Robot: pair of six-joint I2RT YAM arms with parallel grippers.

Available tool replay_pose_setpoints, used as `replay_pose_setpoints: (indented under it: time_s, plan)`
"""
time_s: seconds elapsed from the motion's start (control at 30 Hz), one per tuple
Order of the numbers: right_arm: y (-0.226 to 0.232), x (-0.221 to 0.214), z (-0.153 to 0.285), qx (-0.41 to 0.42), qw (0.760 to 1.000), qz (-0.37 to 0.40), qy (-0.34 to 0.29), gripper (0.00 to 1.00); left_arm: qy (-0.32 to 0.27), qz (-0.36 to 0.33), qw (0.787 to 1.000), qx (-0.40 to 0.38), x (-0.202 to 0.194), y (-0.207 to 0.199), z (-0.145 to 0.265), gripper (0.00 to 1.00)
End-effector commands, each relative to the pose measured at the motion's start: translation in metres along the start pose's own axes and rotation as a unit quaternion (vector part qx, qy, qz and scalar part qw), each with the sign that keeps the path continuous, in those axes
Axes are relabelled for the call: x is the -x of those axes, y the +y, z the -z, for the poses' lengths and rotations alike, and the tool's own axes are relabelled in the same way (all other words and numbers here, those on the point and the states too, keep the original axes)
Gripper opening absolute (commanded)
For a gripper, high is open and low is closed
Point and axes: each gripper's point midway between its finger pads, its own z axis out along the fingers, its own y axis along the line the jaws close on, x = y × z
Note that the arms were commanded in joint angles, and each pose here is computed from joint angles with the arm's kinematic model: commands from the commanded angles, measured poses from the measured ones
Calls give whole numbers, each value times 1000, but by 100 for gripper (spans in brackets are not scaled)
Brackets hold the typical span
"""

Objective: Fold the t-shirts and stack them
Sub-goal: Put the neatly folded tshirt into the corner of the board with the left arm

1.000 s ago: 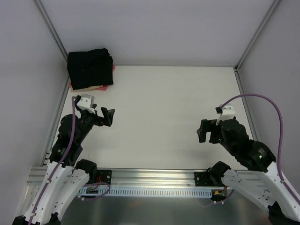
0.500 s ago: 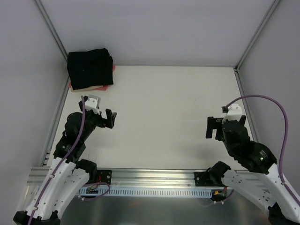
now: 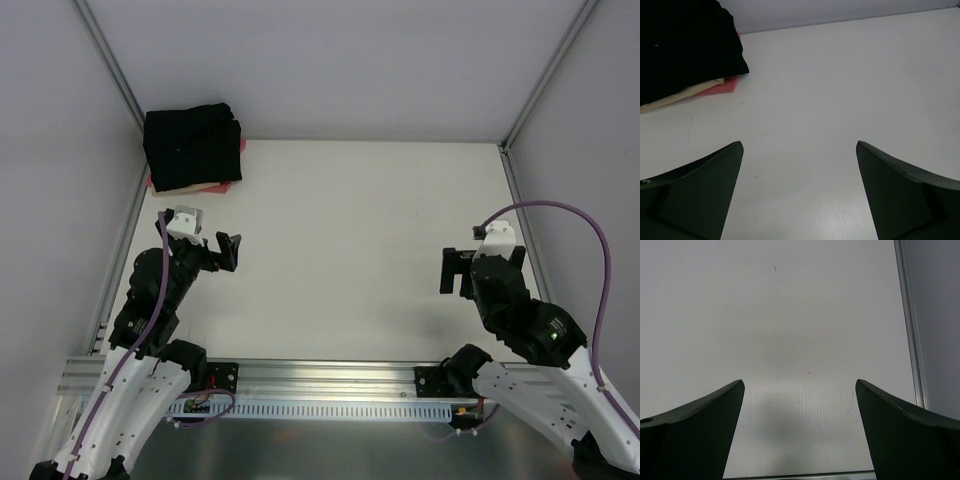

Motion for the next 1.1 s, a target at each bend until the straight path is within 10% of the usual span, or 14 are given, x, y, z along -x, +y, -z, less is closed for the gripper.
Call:
replay_pose_setpoints:
  time_s: [0.0, 1.07]
  plan:
    - [-3, 5, 0, -9, 1000, -6, -13, 99, -38, 11, 999, 25, 15, 8, 2, 99]
    - [-3, 4, 1, -10, 1000, -20, -14, 100, -20, 7, 999, 26, 10, 9, -2, 99]
